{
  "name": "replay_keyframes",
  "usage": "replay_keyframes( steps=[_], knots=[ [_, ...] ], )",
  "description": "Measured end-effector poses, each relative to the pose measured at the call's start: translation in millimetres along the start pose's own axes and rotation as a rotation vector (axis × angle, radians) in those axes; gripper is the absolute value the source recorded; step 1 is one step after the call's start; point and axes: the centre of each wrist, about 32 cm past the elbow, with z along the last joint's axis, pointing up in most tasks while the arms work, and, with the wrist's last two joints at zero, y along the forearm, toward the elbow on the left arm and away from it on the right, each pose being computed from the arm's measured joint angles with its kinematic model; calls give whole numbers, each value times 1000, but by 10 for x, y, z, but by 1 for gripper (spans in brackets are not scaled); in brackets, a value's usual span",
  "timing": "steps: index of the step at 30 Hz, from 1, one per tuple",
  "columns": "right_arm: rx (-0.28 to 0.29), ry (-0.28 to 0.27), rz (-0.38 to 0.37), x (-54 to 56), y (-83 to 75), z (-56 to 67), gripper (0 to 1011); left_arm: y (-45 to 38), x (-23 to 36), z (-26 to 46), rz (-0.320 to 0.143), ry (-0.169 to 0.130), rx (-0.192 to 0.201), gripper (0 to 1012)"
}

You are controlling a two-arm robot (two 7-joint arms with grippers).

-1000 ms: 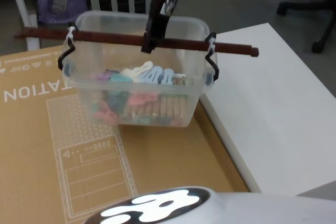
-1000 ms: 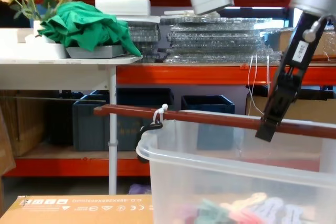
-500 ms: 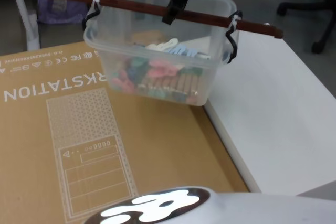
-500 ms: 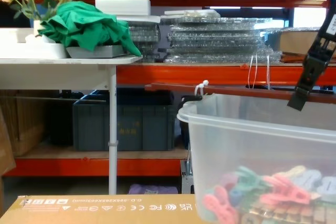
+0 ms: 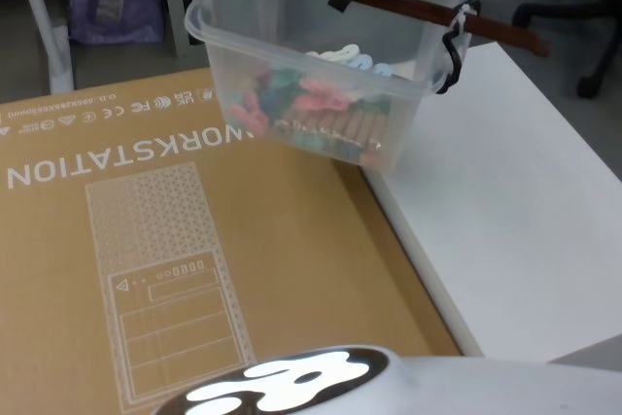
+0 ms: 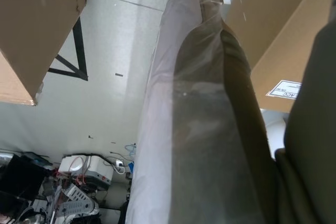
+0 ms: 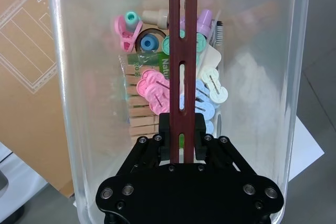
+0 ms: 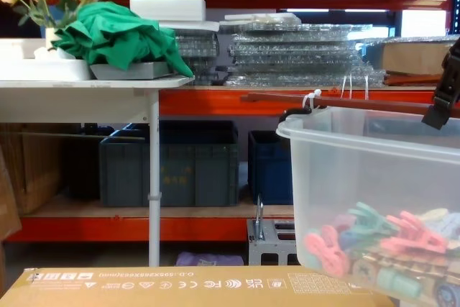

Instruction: Use one hand to grasp the basket and place it at the designated location.

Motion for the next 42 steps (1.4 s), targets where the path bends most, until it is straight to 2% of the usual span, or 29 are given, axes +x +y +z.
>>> replay_keyframes(
  steps=[2,9,16,22,27,33,38,42],
  knots=[
    [0,1,0,-1,-2,-2,239,0,0,-1,0,0,0,0],
    [-26,89,-21,-105,-130,-189,240,0,0,0,0,0,0,0],
    [-44,142,-33,-159,-202,-277,239,0,0,-1,0,0,0,0],
    [-62,209,-41,-230,-268,-376,240,0,0,-1,0,0,0,0],
    [-93,315,-41,-363,-342,-522,240,0,0,1,0,0,0,0],
    [-104,377,-40,-450,-376,-604,240,0,0,0,0,0,0,0],
    [-130,438,-42,-584,-424,-697,239,0,0,1,0,0,0,0],
    [-158,505,-47,-737,-495,-792,239,0,0,-1,0,0,0,0]
  ],
)
